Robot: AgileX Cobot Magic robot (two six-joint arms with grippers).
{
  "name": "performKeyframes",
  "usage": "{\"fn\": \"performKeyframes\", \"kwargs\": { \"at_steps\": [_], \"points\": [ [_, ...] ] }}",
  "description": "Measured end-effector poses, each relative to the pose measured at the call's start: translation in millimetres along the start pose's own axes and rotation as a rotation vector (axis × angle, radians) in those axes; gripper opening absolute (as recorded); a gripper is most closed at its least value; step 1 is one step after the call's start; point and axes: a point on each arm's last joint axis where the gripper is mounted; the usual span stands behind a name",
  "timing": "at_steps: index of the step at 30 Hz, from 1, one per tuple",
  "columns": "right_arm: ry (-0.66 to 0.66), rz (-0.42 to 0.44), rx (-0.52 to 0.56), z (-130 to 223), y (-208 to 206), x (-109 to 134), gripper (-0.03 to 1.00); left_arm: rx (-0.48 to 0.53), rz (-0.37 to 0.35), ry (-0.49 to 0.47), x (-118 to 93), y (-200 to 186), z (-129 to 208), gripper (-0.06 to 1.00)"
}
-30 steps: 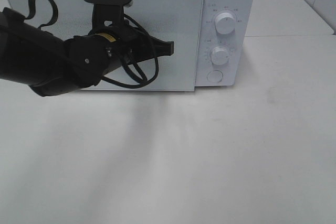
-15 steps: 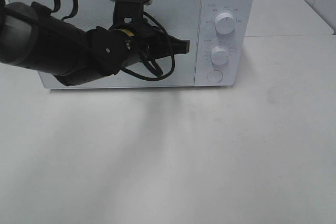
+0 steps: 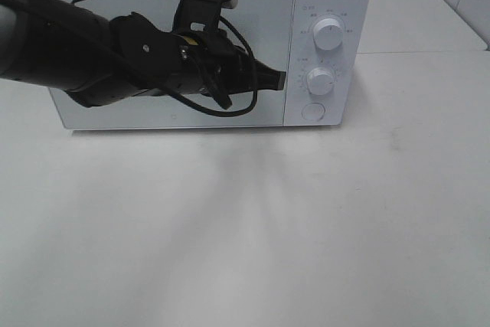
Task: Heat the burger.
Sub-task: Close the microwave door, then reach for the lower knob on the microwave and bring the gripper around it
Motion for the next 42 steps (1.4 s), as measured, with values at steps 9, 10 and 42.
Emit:
{"fn": "performKeyframes", "kwargs": {
  "at_steps": [9,10,42],
  "points": [
    [0.000,0.000,0.000,0,0,0,0.76,0.196,0.065,0.003,0,-36,19,0.40],
    [0.000,0.000,0.000,0,0,0,0.76,0.196,0.065,0.003,0,-36,19,0.40],
    [0.000,0.000,0.000,0,0,0,0.76,0.685,0.021,0.167,48,-161,4,0.99]
  ]
}}
Point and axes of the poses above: a point on each arm's last joint axis where the gripper is mounted, y pointing out along that axis toward the gripper, x along the wrist's bending axis when the last joint is at zero, z = x × y, and after that the axes turned 9 degrees about -y, right-handed
